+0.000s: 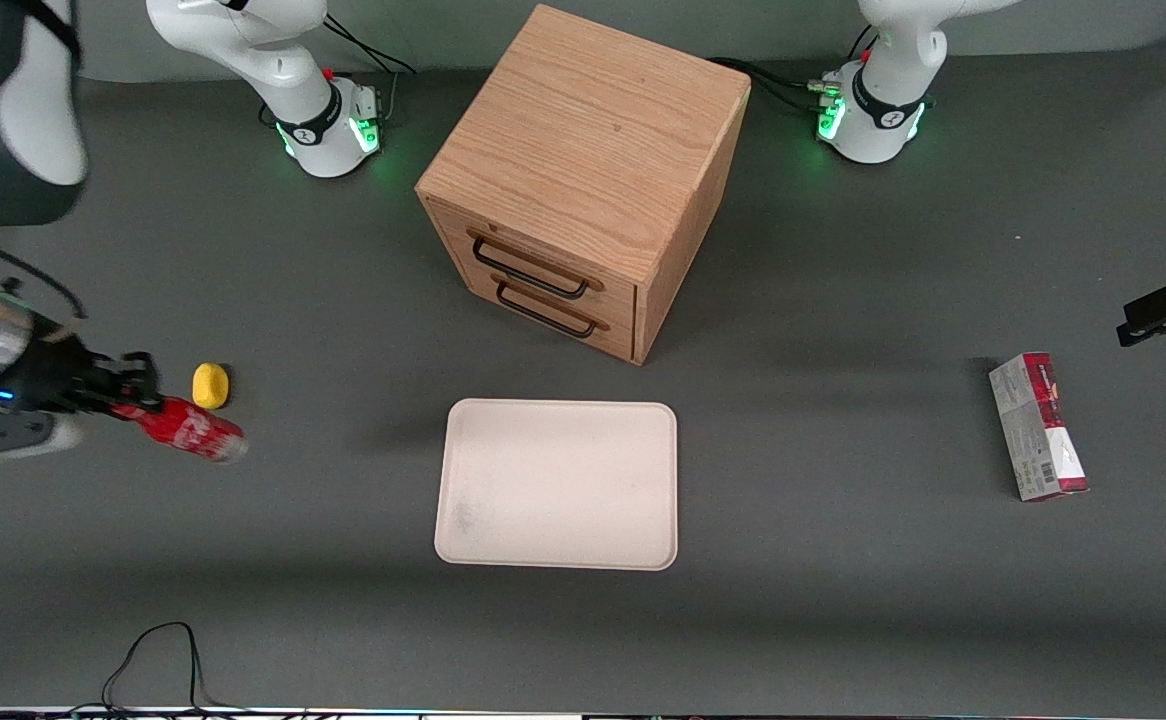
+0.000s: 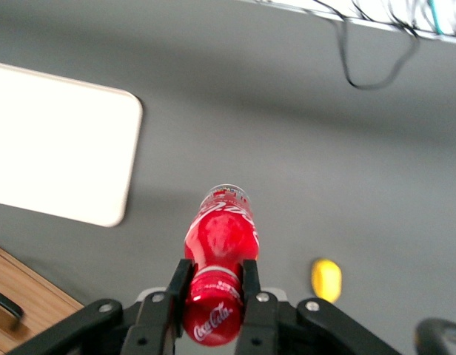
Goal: Place coke bottle on tray
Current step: 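Carry the bottle with the right gripper over the white tray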
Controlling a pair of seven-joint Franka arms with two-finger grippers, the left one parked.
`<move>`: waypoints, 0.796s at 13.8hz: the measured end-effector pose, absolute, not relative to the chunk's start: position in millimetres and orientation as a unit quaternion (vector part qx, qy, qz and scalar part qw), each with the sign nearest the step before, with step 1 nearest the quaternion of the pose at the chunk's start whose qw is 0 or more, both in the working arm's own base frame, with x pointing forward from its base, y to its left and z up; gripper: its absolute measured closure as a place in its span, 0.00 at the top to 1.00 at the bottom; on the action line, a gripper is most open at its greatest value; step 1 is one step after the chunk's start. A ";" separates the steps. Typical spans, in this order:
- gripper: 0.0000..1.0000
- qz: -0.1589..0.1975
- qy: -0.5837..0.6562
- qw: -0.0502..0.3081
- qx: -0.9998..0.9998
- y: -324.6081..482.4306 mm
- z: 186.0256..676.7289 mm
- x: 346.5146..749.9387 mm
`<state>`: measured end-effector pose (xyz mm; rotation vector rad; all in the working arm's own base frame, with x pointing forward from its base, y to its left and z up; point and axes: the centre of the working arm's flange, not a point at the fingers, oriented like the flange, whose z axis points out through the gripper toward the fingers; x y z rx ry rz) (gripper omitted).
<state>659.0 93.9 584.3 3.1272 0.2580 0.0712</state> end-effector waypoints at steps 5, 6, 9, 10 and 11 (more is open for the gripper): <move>0.31 0.027 0.071 -0.007 0.997 228.2 578.5 644.4; 0.31 0.026 0.068 -0.010 0.997 249.1 578.6 637.3; 0.31 0.024 0.080 -0.012 0.996 294.7 575.6 619.9; 0.31 0.022 0.082 -0.011 0.996 299.2 571.4 619.7; 0.31 0.019 0.082 -0.010 0.996 300.1 564.2 623.1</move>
